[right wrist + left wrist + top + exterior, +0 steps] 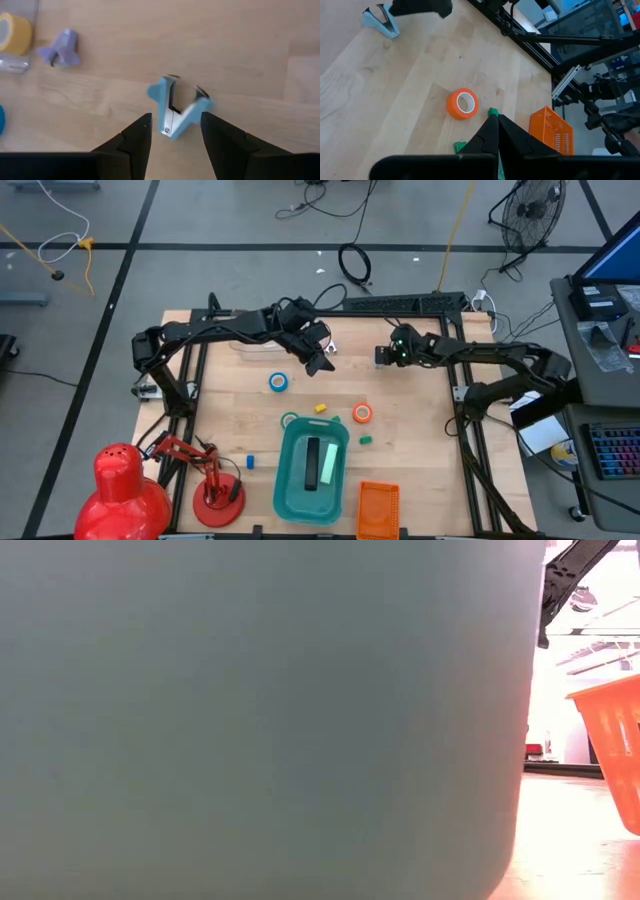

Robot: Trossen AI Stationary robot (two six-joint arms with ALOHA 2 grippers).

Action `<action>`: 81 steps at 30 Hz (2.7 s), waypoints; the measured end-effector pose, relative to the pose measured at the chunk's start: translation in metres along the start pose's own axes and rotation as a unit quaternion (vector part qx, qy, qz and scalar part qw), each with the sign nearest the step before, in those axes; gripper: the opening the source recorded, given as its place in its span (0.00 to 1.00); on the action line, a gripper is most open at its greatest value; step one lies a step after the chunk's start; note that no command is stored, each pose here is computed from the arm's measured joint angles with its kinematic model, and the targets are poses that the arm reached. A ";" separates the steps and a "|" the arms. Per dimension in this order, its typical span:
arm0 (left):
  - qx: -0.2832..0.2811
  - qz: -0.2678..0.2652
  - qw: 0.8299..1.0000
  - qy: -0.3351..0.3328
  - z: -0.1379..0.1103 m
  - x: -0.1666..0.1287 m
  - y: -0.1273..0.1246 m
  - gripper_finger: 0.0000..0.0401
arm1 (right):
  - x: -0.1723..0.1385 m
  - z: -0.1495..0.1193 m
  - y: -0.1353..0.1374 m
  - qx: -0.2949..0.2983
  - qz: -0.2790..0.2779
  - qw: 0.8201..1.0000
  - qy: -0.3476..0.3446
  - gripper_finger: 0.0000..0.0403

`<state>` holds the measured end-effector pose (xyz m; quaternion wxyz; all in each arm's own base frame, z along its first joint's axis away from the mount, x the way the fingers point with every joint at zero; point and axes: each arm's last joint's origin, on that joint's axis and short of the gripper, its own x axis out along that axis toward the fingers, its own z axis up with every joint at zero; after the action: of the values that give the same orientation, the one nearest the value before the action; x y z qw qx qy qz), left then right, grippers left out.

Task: Pick and place Stapler, Stapler remover, tape
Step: Put the blue staple remover into the orange bin

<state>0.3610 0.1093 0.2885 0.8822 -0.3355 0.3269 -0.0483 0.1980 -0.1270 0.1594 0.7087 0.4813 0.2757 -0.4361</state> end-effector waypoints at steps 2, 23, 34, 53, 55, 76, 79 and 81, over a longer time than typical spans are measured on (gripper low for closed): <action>-0.001 0.000 1.000 0.001 0.000 0.000 0.000 0.00 | 0.004 -0.001 -0.001 0.000 -0.008 1.000 0.007 0.41; 0.025 0.011 0.999 -0.027 0.001 -0.019 -0.018 0.01 | 0.007 -0.001 -0.002 -0.002 -0.021 1.000 -0.005 0.01; 0.028 0.017 0.999 -0.014 -0.003 -0.016 -0.020 0.01 | 0.004 -0.007 0.005 0.005 0.011 1.000 0.021 0.00; 0.014 0.044 0.999 0.005 -0.008 -0.017 -0.015 0.01 | -0.113 -0.099 0.048 -0.006 0.208 0.958 0.197 0.00; 0.013 0.045 0.999 0.005 -0.007 -0.017 -0.015 0.01 | -0.132 -0.115 0.054 -0.021 0.217 0.951 0.219 0.00; -0.042 0.066 0.997 0.005 -0.018 -0.003 -0.036 0.01 | -0.169 -0.277 0.121 -0.228 0.163 0.904 0.324 0.00; -0.047 0.066 0.997 0.006 -0.026 0.006 -0.052 0.01 | -0.164 -0.289 0.112 -0.257 0.135 0.902 0.320 0.00; -0.046 0.065 0.997 0.005 -0.032 0.012 -0.063 0.01 | -0.160 -0.294 0.106 -0.273 0.113 0.906 0.304 0.00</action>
<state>0.3597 0.0393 0.3035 0.8653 -0.3536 0.3545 0.0224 0.2255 0.2176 0.2233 0.7389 0.4059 0.5296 -0.0936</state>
